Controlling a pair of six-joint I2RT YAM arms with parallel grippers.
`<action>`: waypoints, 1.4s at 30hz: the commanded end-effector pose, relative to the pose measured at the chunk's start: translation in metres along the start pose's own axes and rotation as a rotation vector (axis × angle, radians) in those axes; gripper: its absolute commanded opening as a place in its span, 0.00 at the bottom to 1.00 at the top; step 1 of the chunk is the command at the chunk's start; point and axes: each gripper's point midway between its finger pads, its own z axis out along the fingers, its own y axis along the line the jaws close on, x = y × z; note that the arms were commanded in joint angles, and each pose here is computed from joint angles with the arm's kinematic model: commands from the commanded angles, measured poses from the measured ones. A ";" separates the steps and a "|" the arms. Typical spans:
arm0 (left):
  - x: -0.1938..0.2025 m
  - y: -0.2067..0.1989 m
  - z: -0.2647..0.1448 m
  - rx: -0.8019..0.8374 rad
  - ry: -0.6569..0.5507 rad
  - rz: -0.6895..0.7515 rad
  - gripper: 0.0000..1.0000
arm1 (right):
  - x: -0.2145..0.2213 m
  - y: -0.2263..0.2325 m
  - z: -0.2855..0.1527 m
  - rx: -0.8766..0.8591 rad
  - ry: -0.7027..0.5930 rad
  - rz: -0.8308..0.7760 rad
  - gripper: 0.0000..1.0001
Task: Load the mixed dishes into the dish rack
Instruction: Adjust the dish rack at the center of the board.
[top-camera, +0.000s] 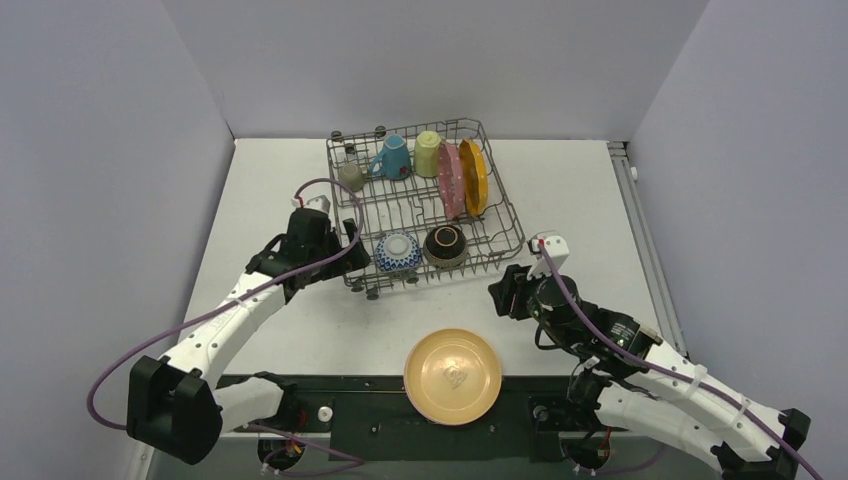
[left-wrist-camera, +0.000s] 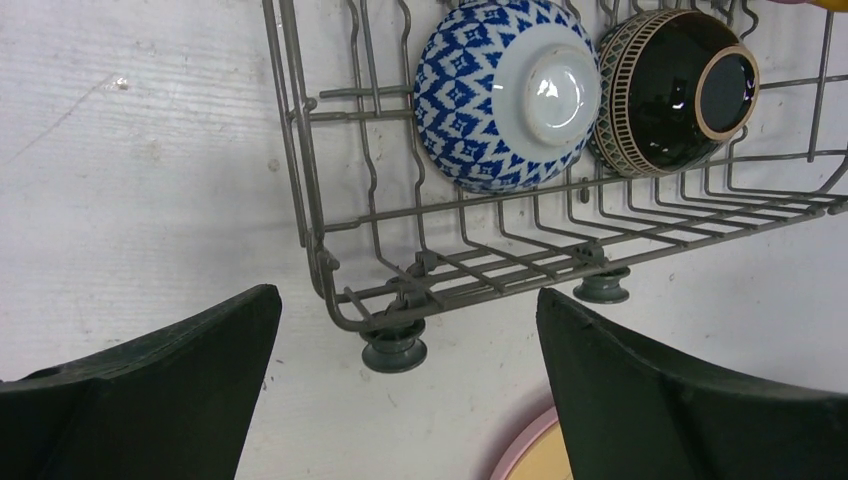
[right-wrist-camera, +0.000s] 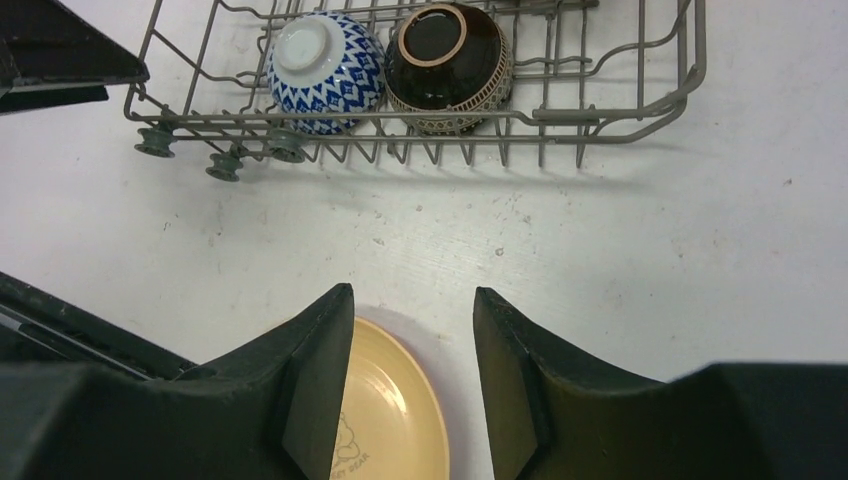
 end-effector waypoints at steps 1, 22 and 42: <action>-0.038 -0.029 0.004 0.089 -0.101 -0.023 0.96 | 0.014 -0.005 -0.008 -0.010 0.021 0.028 0.44; -0.009 -0.067 0.031 0.198 0.007 0.017 0.87 | 0.027 -0.020 -0.026 -0.006 0.025 0.068 0.44; 0.026 -0.115 0.026 0.268 0.049 0.121 0.86 | 0.044 -0.029 -0.027 0.055 0.089 0.120 0.44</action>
